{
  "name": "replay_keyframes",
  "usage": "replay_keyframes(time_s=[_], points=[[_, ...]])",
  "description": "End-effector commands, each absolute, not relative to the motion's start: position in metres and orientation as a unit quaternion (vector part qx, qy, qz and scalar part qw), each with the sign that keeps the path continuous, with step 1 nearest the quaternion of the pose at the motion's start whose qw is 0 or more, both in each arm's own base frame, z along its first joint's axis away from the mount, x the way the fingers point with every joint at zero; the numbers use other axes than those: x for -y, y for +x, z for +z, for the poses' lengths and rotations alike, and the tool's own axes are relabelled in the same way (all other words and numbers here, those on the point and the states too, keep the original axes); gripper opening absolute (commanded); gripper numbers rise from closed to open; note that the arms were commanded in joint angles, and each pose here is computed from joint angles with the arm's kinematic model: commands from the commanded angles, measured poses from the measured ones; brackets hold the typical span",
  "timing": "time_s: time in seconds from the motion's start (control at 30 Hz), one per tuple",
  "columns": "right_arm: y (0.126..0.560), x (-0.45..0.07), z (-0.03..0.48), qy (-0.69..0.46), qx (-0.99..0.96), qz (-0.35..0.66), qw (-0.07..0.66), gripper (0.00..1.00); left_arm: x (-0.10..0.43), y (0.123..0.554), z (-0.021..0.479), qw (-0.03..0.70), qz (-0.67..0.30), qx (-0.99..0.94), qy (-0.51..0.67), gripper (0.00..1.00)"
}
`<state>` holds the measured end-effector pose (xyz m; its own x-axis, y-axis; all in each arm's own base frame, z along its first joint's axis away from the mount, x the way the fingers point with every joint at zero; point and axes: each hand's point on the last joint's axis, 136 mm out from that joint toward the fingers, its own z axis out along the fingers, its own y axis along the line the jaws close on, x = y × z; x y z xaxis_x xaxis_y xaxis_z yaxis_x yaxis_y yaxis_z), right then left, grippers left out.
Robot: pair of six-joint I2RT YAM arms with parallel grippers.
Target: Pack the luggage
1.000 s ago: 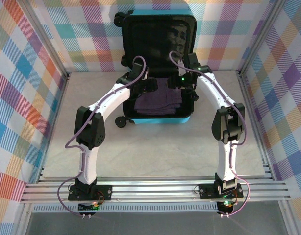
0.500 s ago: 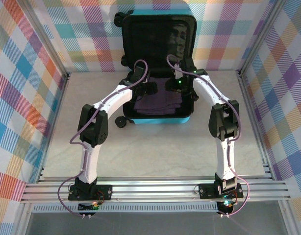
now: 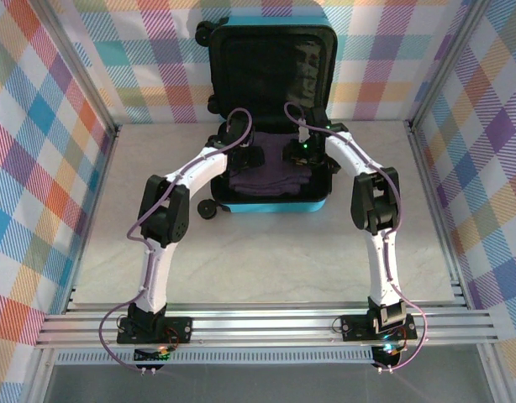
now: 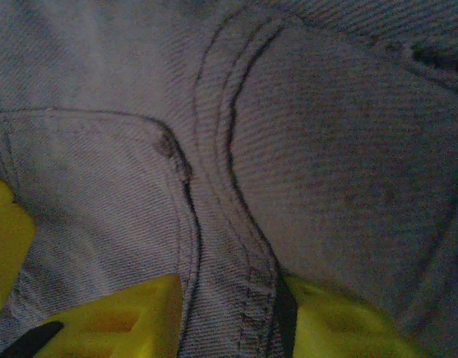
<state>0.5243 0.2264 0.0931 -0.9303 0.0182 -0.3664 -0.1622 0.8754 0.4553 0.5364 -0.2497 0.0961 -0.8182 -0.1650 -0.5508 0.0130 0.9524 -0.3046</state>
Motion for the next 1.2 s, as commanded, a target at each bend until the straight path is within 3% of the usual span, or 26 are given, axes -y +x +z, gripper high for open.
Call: replay_keyframes(time_s=[0.0,0.23,0.7,1.17], points=[[0.528,-0.218,0.070,-0.014,-0.958,0.237,0.164,0.40,0.236,0.542,0.080,0.286,-0.132,-0.948,-0.050,0.60],[0.526,-0.220,0.075,-0.018,-0.954,0.251,0.164,0.40,0.232,0.541,0.081,0.285,-0.133,-0.948,-0.051,0.60],[0.504,-0.222,0.136,-0.057,-0.937,0.271,0.211,0.40,0.239,0.514,0.144,0.326,-0.184,-0.927,-0.035,0.59],[0.461,-0.247,0.111,-0.080,-0.938,0.289,0.176,0.39,0.242,0.476,0.105,0.280,-0.176,-0.943,-0.033,0.59]])
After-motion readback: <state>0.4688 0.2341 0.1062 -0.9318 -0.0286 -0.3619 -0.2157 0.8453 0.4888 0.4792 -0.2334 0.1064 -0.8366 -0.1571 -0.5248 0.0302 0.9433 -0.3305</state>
